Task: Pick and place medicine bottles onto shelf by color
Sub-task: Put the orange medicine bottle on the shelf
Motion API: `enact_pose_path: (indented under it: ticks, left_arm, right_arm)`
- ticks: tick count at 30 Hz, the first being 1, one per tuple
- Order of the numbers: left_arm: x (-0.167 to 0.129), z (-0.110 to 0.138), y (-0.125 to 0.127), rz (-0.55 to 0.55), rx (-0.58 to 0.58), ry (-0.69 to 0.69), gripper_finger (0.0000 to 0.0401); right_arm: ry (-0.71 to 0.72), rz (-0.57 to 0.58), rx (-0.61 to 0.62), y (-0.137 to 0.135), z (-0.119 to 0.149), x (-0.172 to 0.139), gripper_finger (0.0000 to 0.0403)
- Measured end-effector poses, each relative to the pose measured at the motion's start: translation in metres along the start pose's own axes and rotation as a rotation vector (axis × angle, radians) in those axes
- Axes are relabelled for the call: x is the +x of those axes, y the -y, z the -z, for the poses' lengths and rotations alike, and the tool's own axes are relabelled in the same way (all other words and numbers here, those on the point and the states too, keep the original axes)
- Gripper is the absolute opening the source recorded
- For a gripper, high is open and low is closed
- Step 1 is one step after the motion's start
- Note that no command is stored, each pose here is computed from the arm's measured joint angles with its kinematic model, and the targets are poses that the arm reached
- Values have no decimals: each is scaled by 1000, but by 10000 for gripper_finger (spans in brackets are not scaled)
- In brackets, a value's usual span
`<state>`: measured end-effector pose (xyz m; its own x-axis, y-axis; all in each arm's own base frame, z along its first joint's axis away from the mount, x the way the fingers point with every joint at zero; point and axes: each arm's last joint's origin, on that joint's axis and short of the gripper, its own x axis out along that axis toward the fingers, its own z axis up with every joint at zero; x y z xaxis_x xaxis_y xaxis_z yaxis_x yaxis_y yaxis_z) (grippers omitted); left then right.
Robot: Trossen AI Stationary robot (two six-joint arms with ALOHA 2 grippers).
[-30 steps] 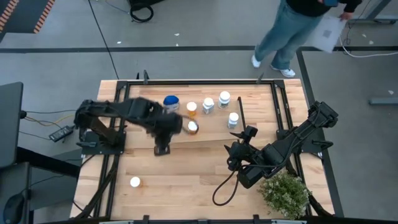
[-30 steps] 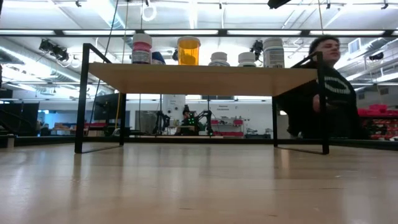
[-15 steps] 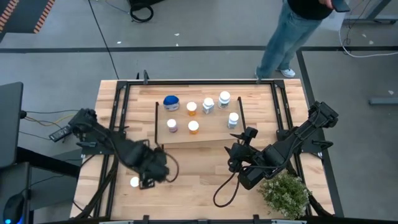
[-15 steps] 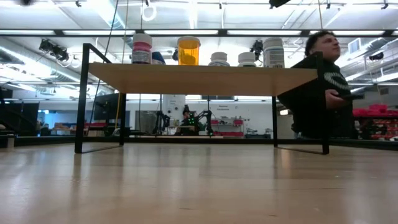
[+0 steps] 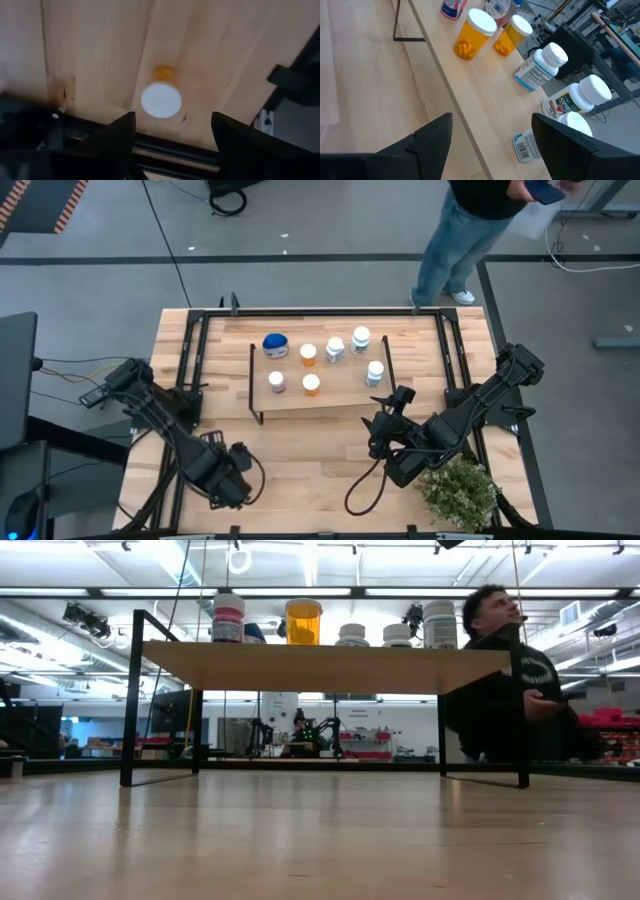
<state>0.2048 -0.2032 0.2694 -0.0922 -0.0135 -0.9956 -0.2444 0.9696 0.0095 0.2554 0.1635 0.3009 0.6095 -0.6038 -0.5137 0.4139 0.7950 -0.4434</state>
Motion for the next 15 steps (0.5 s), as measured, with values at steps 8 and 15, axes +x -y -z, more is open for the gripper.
enact_pose_path:
  ticks: [8,15]
  left_arm:
    - [28,20,8,32,-28,19,262]
    - [43,37,-9,20,-77,27,266]
  right_arm:
    - [3,-3,10,-1,0,0,280]
    - [5,-4,27,-1,-1,0,280]
